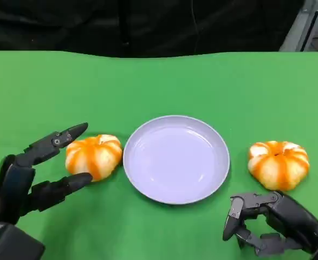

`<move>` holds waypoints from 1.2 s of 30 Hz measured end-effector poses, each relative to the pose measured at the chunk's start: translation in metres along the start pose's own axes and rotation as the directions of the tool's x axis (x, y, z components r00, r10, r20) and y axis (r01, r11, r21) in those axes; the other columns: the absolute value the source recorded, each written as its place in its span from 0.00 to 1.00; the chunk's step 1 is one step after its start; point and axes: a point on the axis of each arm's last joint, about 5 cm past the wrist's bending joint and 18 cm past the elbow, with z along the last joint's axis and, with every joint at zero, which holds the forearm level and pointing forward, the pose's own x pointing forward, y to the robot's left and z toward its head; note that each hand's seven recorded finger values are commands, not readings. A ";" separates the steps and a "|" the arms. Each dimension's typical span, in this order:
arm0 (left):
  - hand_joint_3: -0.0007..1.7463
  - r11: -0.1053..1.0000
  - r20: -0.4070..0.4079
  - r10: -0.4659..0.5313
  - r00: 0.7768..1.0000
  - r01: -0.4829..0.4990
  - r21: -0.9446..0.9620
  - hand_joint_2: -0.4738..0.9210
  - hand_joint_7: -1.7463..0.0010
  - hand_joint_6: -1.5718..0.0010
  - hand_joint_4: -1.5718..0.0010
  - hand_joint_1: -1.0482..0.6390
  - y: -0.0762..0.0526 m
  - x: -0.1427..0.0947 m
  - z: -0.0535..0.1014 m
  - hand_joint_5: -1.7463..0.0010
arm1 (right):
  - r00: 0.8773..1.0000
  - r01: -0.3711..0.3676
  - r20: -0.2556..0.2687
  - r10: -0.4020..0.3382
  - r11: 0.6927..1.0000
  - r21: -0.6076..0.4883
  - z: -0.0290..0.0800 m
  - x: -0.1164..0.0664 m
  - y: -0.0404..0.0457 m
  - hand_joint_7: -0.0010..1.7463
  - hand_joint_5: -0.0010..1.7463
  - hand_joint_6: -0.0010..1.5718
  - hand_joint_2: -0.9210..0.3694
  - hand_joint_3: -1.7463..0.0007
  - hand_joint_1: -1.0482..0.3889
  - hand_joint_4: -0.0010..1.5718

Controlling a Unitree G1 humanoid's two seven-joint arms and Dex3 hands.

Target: Grasp the bread from the table and place it into the plate.

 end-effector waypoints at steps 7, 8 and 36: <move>0.02 0.999 0.010 -0.023 1.000 0.023 0.041 1.00 0.99 0.55 0.57 0.30 0.003 0.001 0.001 1.00 | 1.000 0.000 0.000 0.000 1.000 0.000 0.000 0.000 0.0000 0.66 0.95 0.51 0.15 0.54 0.66 0.46; 0.02 0.997 0.011 -0.035 0.999 0.034 0.063 1.00 0.99 0.55 0.58 0.30 0.004 0.002 0.000 1.00 | 1.000 0.000 0.000 0.000 1.000 0.000 0.000 0.000 0.0000 0.66 0.95 0.51 0.15 0.54 0.67 0.46; 0.01 0.964 0.011 -0.083 0.996 0.078 0.253 0.99 1.00 0.61 0.62 0.27 0.006 0.018 0.001 1.00 | 1.000 -0.001 -0.008 0.001 1.000 0.005 -0.001 -0.001 0.0005 0.65 0.95 0.51 0.13 0.56 0.65 0.46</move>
